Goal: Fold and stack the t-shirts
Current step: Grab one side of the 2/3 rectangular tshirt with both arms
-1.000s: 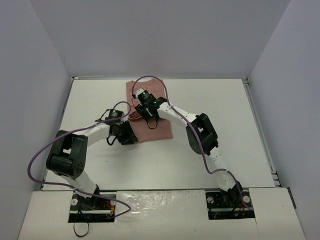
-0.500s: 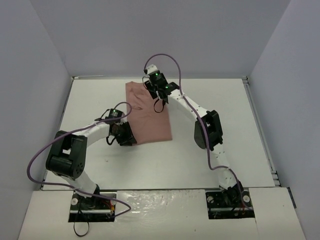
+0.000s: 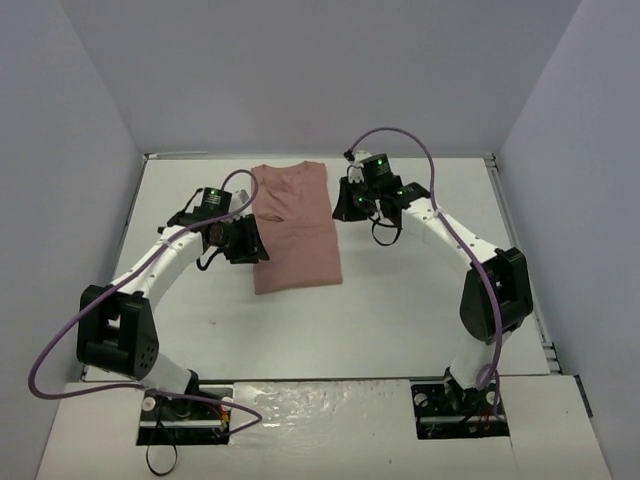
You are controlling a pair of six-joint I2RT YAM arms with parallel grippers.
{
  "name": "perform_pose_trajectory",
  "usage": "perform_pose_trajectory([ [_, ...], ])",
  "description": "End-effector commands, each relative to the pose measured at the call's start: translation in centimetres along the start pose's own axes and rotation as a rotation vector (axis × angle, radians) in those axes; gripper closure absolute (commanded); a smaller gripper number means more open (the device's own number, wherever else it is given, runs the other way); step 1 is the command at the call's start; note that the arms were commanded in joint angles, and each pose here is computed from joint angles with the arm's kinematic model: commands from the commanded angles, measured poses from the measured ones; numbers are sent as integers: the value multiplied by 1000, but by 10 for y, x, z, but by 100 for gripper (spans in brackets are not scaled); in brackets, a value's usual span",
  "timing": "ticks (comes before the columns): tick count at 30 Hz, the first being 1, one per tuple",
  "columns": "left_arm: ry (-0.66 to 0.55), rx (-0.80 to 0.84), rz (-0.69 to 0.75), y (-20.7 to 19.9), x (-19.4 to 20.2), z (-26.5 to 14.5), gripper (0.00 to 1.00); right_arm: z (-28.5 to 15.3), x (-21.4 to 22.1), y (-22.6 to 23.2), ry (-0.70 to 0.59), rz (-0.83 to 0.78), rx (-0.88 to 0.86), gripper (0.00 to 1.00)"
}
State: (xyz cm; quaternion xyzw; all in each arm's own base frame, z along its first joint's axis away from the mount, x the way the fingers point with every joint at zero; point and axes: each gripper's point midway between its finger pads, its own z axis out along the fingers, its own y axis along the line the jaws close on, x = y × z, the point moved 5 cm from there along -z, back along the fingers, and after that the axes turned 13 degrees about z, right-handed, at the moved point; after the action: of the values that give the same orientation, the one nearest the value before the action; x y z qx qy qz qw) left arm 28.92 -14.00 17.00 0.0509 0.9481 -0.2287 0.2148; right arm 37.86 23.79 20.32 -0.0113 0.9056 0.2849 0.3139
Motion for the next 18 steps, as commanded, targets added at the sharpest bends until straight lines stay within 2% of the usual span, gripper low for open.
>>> perform_pose_trajectory([
  [1,28,145,27,-7,-3,19,69,11,45,1,119,100,-166,100],
  [6,77,180,1,3,5,54,69,25,72,-7,158,139,-271,100],
  [11,137,142,-74,27,23,74,70,47,107,-29,192,183,-328,100],
  [18,237,40,-183,57,56,79,70,60,158,-89,232,293,-247,100],
])
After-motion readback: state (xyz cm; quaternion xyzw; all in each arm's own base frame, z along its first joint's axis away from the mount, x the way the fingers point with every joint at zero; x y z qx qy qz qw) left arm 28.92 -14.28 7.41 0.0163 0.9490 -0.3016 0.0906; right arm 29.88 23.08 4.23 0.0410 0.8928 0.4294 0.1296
